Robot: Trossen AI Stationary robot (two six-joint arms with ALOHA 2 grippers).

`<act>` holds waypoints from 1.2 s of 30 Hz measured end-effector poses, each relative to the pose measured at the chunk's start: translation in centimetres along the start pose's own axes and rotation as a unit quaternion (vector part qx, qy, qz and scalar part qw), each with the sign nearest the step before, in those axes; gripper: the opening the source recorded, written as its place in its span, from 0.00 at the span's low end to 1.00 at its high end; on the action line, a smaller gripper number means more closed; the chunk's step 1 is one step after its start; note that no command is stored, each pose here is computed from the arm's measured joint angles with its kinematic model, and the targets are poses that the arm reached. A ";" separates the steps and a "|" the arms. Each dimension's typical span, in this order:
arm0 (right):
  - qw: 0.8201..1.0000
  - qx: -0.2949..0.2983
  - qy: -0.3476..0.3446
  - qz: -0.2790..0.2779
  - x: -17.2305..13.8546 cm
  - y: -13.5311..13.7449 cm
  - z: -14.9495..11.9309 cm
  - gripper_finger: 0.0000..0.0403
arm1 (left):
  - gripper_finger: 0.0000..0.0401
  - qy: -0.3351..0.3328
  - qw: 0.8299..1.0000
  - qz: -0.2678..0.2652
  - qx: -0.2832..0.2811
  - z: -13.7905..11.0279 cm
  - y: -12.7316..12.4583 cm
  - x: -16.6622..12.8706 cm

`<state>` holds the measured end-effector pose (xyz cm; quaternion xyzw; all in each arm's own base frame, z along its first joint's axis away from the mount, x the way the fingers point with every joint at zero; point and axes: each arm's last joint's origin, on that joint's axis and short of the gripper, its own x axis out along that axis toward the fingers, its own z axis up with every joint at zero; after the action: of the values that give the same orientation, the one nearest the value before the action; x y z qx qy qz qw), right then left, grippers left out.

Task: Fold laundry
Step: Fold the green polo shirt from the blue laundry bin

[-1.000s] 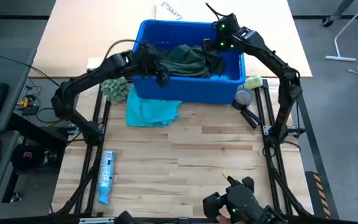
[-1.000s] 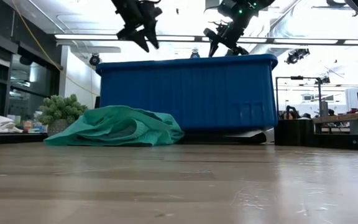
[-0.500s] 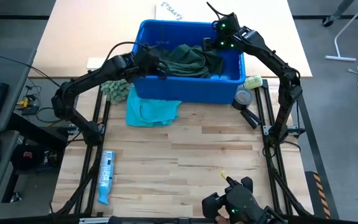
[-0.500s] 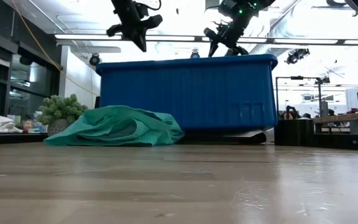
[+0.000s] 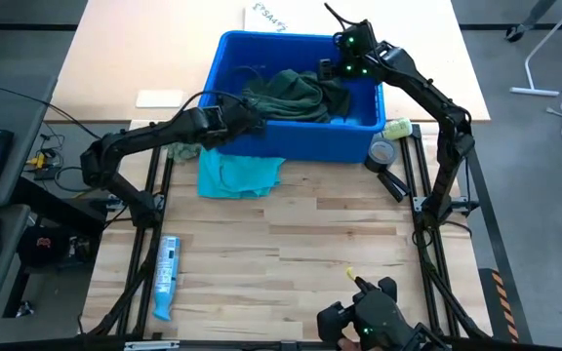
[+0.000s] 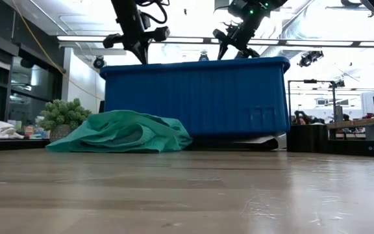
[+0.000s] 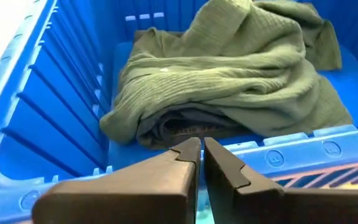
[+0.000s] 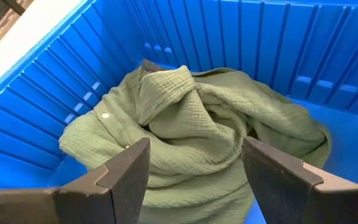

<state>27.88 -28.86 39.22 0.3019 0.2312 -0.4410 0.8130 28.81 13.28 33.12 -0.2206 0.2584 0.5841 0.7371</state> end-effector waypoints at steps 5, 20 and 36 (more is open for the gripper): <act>1.000 0.000 0.004 0.008 0.0 0.1 0.0 0.58 | 0.00 0.025 0.999 -0.012 -0.021 -1.0 -0.2 0.1; 0.994 -0.002 0.098 0.039 2.8 1.0 -2.2 0.58 | 0.00 0.065 0.997 -0.045 0.016 -3.2 -1.6 -1.5; 0.971 0.158 0.173 -0.043 13.2 0.2 -6.2 0.59 | 0.00 0.065 0.996 -0.054 0.021 -3.5 -2.0 -1.9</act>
<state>33.99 -32.08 26.34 0.4881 0.3085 -0.4478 0.6827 29.93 9.21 31.66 -0.2561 0.3059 0.5222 0.7537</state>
